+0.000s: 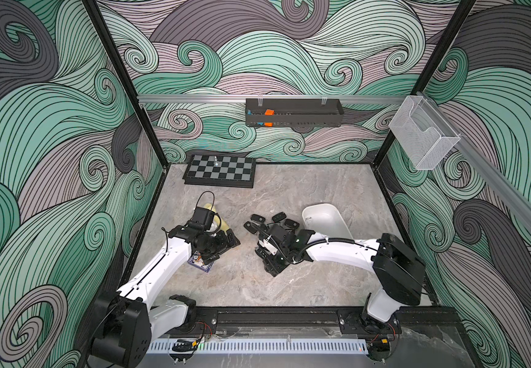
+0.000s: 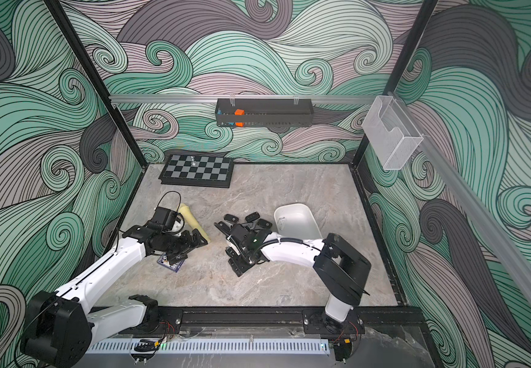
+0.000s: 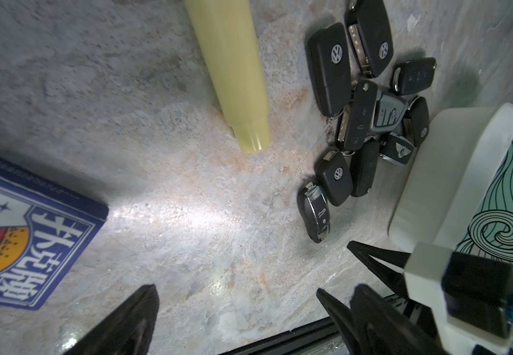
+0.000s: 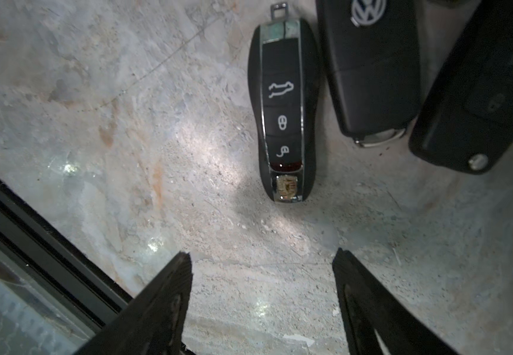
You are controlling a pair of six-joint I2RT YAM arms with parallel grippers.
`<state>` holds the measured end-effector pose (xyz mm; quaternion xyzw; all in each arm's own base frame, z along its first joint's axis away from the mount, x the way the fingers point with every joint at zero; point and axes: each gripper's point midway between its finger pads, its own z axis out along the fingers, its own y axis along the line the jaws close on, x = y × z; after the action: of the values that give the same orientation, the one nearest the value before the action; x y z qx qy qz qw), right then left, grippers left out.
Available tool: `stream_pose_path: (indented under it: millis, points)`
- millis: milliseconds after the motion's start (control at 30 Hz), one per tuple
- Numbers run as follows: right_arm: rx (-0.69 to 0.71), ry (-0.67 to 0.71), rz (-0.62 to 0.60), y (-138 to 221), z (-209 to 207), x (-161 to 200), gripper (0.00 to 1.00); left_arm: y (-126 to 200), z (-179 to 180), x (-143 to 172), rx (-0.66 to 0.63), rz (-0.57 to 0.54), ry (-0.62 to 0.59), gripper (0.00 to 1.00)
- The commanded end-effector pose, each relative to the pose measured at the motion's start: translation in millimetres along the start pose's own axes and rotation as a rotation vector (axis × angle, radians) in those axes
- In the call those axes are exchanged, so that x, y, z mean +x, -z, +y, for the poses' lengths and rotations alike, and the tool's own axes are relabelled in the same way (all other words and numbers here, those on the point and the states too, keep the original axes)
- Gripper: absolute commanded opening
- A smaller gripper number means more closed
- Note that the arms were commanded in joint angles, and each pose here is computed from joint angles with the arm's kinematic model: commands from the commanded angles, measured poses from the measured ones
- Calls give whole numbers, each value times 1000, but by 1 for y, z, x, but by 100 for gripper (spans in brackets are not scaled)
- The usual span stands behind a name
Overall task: Place the car key into the storage box
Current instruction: Pick up the car key from the center of the board.
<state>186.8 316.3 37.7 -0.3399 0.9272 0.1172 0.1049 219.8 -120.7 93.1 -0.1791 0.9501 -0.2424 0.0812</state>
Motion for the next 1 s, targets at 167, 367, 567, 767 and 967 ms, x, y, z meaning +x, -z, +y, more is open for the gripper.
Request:
stream_pose_path:
  millis: [167,367,567,767,967]
  points:
    - [166,59,30,-20,-10,-7,73,4,15,4,-44,-7,-16,98]
    - [188,69,49,-33,-11,-12,72,7,23,3,-63,-17,-18,99]
    - [201,99,59,-44,-10,-22,68,11,26,0,-65,-29,-17,99]
    - [212,124,63,-52,-8,-34,64,13,28,-3,-64,-41,-5,99]
    - [213,141,70,-57,-7,-36,54,14,30,-4,-66,-45,3,99]
